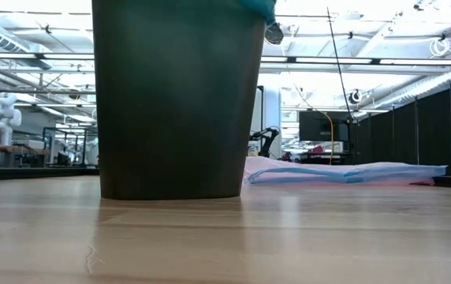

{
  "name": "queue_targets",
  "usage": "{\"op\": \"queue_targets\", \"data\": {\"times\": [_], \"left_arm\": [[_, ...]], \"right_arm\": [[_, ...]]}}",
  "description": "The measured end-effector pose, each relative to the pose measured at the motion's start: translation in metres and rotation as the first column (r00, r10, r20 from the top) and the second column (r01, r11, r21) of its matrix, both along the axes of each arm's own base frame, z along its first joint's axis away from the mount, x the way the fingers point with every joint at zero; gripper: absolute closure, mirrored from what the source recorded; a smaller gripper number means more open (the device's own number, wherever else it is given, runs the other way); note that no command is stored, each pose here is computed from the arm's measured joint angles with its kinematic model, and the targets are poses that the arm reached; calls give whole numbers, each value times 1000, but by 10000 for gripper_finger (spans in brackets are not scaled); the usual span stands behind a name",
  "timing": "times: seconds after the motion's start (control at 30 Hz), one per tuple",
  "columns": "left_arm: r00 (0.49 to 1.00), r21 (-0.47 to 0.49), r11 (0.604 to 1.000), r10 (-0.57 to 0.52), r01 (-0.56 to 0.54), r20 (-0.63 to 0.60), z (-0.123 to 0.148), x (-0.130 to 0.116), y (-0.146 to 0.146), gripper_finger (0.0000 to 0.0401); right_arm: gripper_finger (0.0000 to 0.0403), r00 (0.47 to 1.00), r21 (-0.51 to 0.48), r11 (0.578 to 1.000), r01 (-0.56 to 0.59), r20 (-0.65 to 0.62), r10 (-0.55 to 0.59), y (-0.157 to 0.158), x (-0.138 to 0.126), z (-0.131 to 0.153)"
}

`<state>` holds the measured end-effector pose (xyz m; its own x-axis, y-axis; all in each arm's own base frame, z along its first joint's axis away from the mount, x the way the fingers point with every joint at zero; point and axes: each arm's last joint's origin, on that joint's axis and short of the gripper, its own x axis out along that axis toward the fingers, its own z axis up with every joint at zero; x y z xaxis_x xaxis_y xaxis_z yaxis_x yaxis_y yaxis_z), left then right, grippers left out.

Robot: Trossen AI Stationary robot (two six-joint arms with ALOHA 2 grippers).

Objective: Place trash/remove bag and relplace
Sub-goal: Close the trash bag

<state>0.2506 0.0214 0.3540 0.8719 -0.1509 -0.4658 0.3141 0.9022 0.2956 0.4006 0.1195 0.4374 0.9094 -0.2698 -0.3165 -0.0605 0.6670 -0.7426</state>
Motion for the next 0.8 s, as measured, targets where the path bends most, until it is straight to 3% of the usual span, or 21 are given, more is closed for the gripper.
{"op": "queue_targets", "data": {"times": [0.37, 0.63, 0.8], "left_arm": [[992, -50, 994, 96, -101, -84, -5, -8, 18, 400], [986, -75, 989, 117, -126, -117, -8, -8, 20, 400], [987, -75, 989, 120, -129, -110, -7, -8, 20, 401]], "right_arm": [[403, 993, -51, 994, 92, 83, -88, -8, -16, 24], [403, 989, -15, 992, 128, 71, -126, -15, -25, 28], [400, 981, 79, 979, 189, 26, -191, -23, -26, 20]]}}
